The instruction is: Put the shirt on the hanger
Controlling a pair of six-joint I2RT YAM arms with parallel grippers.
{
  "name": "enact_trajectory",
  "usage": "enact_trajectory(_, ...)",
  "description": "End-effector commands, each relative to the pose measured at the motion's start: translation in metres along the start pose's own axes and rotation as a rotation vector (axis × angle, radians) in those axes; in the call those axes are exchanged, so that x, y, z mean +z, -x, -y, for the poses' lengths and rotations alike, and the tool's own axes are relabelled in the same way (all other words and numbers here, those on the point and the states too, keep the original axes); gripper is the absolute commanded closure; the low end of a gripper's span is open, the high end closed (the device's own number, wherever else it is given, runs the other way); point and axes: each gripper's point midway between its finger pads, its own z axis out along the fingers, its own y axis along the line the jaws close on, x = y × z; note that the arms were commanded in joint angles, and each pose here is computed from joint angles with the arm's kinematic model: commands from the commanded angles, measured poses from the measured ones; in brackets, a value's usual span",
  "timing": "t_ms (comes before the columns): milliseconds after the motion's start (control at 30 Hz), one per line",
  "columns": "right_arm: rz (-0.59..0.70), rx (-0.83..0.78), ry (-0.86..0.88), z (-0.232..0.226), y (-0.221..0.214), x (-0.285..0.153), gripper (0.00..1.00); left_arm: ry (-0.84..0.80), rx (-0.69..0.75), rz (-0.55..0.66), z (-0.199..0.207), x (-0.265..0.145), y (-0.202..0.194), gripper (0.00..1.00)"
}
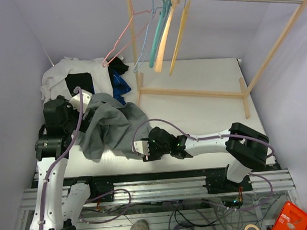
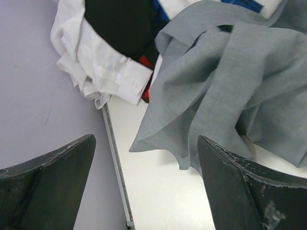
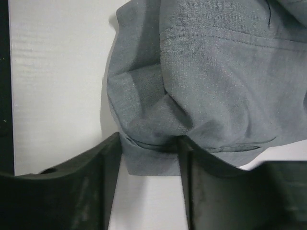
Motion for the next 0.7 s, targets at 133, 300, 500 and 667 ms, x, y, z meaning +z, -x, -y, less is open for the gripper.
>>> enact_trajectory(133, 0.11, 0.097, -0.075, 0.023, 0.037, -0.004, 1.0, -0.36, 0.243, 0.098, 0.057, -0.02, 0.013, 0.02)
enact_trajectory(300, 0.225, 0.129, -0.169, 0.052, 0.076, -0.025, 1.0, -0.343, 0.245, 0.161, 0.057, -0.017, 0.03, 0.02)
enact_trajectory(500, 0.364, 0.178, -0.324, 0.103, 0.125, -0.05, 1.0, -0.455, 0.105, 0.28, 0.079, -0.029, 0.068, 0.02)
enact_trajectory(667, 0.425, 0.278, -0.385, 0.151, 0.172, -0.06, 1.0, -0.588, 0.113, 0.347, 0.096, -0.05, 0.09, 0.02)
